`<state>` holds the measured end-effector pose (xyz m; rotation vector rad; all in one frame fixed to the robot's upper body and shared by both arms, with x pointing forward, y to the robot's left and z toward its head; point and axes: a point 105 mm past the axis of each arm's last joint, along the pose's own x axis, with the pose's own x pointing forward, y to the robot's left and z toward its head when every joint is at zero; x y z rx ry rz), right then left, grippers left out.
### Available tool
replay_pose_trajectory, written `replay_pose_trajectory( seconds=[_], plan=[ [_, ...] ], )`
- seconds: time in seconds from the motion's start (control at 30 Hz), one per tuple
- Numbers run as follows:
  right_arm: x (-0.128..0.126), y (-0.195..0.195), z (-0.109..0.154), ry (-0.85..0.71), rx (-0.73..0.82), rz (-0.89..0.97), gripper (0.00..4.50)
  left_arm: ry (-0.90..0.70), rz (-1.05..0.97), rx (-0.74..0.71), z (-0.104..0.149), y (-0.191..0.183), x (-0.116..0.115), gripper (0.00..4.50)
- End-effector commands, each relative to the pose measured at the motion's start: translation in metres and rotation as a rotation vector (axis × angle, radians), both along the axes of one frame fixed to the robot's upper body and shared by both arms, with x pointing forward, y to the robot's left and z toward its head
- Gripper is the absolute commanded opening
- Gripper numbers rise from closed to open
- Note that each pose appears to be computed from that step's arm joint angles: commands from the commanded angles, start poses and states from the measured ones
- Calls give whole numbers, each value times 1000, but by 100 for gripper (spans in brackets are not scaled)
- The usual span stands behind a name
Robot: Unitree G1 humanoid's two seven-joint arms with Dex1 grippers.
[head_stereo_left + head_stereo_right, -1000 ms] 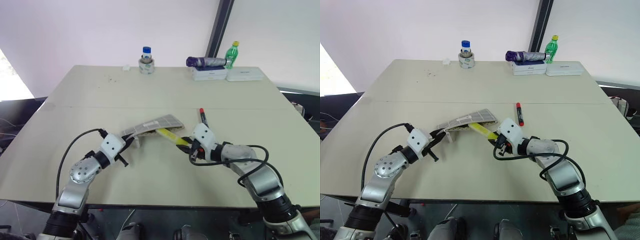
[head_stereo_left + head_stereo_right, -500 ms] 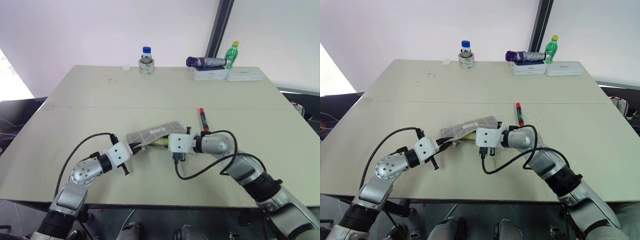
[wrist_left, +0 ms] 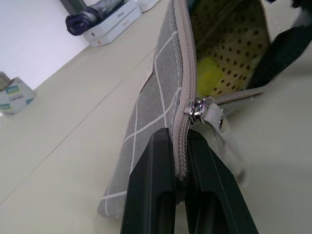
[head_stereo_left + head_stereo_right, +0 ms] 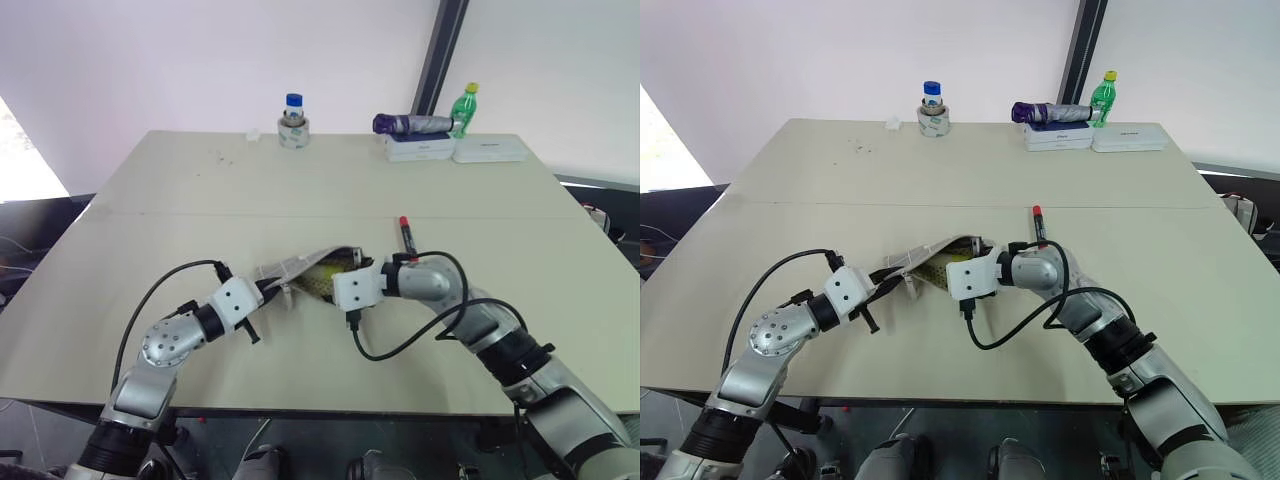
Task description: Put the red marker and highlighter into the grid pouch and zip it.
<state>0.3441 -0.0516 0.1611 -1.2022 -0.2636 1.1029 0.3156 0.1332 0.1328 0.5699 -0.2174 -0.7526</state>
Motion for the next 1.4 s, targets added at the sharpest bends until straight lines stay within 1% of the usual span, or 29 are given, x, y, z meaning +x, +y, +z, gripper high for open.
replay_pose_trajectory(
  seconds=[0.03, 0.17, 0.23, 0.33, 0.37, 0.43, 0.5, 0.53, 0.57, 0.63, 0.7, 0.77, 0.83, 0.97, 1.07, 1.13, 1.2, 1.27, 1.4],
  plan=[
    [-13, -4, 33, -17, 163, 26, 388, -43, 32, -24, 12, 7, 0, 0],
    [-34, -16, 34, 102, 270, 44, 388, -42, 65, -21, 10, 15, 1, 0],
    [-39, -21, 35, 148, 319, 30, 388, -43, 69, -18, 10, 17, 0, 0],
    [-39, -62, 39, 271, 609, -157, 388, -60, 85, -15, 13, 21, 3, 0],
    [-40, -71, 39, 288, 667, -202, 388, -62, 89, -16, 14, 23, 3, 0],
    [-38, -104, 30, 245, 776, -371, 388, -60, 92, -15, 12, 24, 3, 0],
    [-40, -137, 16, 239, 899, -562, 388, -57, 91, -13, 11, 25, 4, 0],
    [-41, -145, 13, 241, 932, -610, 388, -57, 90, -13, 10, 25, 4, 0],
    [-49, -154, 6, 231, 951, -655, 388, -56, 84, -14, 10, 24, 4, 0],
    [-63, -173, -5, 192, 963, -743, 388, -52, 68, -19, 10, 21, 5, 0],
    [-71, -186, -9, 170, 1012, -807, 388, -52, 58, -17, 10, 19, 6, 0],
    [-77, -189, -12, 167, 1015, -831, 388, -51, 48, -11, 10, 18, 8, 0],
    [-82, -188, -19, 163, 982, -861, 388, -50, 43, -11, 9, 17, 10, 0],
    [-83, -188, -25, 166, 976, -889, 388, -59, 27, -19, 14, 12, 10, 0],
    [-76, -186, -24, 168, 976, -897, 388, -59, 24, -18, 14, 12, 10, 0],
    [-67, -183, -25, 201, 975, -911, 388, -57, 27, -16, 13, 12, 9, 0],
    [-57, -180, -26, 241, 940, -918, 443, -56, 30, -15, 12, 12, 9, 0],
    [-46, -177, -30, 300, 889, -949, 447, -56, 37, -19, 12, 12, 9, 0],
    [-5, -168, -6, 301, 865, -958, 447, -53, 44, -20, 10, 11, 7, 0]
  ],
)
